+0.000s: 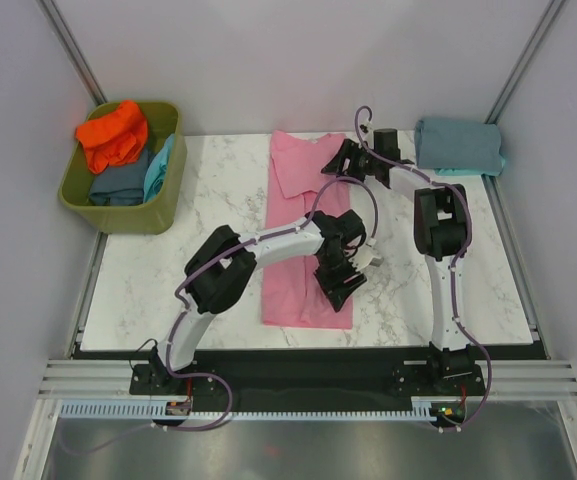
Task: Fold and stack the t-shirts
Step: Fold the tshirt
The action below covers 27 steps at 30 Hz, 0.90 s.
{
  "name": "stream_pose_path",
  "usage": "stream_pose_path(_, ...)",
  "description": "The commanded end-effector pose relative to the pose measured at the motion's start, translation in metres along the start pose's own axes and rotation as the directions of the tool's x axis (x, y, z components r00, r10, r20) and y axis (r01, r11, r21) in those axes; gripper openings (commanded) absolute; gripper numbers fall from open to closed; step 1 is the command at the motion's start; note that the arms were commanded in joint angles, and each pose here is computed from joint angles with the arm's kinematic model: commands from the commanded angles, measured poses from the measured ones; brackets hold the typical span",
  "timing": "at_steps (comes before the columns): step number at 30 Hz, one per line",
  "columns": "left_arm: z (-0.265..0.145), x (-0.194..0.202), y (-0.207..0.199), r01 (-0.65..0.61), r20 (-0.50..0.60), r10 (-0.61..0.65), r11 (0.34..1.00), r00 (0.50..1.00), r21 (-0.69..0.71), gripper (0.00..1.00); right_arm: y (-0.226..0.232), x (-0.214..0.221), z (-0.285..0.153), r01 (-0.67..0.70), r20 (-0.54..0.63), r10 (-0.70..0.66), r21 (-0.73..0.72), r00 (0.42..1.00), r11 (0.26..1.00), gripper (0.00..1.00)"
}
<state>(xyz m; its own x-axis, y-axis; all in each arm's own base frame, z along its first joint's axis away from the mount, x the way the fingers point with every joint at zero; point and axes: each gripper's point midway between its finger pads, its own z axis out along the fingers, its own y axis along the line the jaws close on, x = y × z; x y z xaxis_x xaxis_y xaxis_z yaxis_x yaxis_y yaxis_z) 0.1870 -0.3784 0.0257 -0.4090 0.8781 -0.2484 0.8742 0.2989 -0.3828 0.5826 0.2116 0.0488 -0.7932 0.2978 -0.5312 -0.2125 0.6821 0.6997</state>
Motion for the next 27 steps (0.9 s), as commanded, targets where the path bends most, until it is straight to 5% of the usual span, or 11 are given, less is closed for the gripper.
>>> stream_pose_path(1, 0.015, -0.022, 0.003, 0.001, 0.042, -0.002, 1.0, 0.999, 0.018, 0.63, -0.019, -0.011, 0.004, 0.028, 0.03, -0.03, 0.056, 0.999, 0.998, 0.78)
stream_pose_path(10, 0.003, -0.035, 0.007, -0.009, 0.074, 0.011, 0.999, 0.997, -0.036, 0.61, -0.008, -0.02, -0.004, 0.086, 0.043, -0.087, 0.043, 0.995, 0.995, 0.79)
stream_pose_path(20, -0.143, -0.042, -0.019, -0.073, 0.317, 0.16, 0.96, 0.935, -0.269, 0.66, 0.099, -0.078, -0.108, 0.307, 0.187, -0.306, 0.028, 0.933, 0.951, 0.83)
stream_pose_path(23, -0.202, -0.035, -0.007, 0.034, 0.421, 0.141, 0.924, 0.896, -0.382, 0.69, 0.114, -0.061, -0.152, 0.264, 0.183, -0.265, 0.032, 0.947, 0.964, 0.84)
stream_pose_path(27, -0.238, -0.001, 0.025, 0.298, 0.546, -0.075, 0.895, 0.835, -0.332, 0.74, 0.095, 0.038, -0.187, -0.022, -0.04, 0.021, -0.018, 0.999, 1.0, 0.82)
